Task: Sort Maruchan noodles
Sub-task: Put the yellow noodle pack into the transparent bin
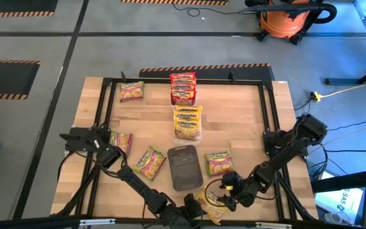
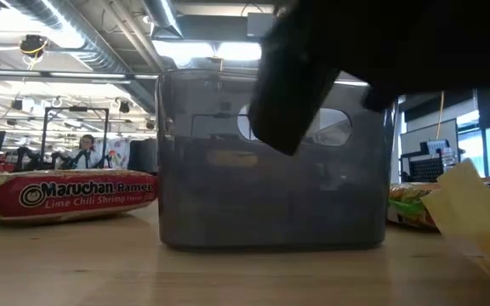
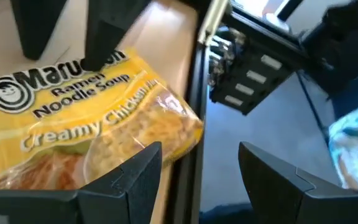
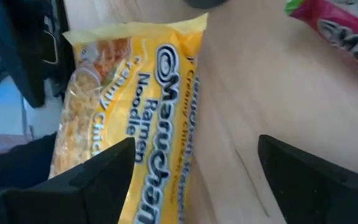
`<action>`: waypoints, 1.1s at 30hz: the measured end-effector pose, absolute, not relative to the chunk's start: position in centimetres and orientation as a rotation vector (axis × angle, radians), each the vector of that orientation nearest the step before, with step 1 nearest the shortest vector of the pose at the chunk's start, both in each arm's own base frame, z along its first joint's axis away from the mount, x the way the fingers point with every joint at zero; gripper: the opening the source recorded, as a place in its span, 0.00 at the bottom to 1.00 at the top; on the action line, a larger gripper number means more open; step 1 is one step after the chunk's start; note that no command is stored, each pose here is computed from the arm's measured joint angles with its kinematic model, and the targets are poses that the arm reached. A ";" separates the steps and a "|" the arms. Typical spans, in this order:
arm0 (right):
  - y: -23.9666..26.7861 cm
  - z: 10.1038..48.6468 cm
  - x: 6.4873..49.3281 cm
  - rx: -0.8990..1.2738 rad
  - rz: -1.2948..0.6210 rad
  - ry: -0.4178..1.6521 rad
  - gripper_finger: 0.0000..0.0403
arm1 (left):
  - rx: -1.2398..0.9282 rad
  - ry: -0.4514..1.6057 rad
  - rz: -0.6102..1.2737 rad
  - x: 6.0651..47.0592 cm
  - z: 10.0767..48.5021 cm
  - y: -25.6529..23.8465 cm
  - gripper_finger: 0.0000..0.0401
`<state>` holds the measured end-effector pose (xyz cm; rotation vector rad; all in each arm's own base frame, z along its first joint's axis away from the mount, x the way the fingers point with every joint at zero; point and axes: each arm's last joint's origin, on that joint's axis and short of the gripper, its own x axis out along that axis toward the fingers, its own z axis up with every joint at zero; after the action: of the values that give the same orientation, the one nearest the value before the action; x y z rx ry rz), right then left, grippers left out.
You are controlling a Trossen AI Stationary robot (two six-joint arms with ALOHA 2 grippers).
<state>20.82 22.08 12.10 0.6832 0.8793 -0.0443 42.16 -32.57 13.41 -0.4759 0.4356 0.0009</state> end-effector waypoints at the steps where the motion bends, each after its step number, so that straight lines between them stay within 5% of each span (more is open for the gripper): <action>1: 22.1 12.0 21.0 0.696 -0.039 0.872 0.80 | -0.497 0.441 0.007 42.3 13.2 -32.5 0.52; 33: 23.0 11.7 21.3 0.865 0.026 0.939 0.78 | -0.645 0.546 0.029 44.3 11.8 -29.5 0.52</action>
<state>21.32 22.98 11.68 0.8647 0.9391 0.0263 44.35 -29.51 11.75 -0.6454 0.5456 0.0287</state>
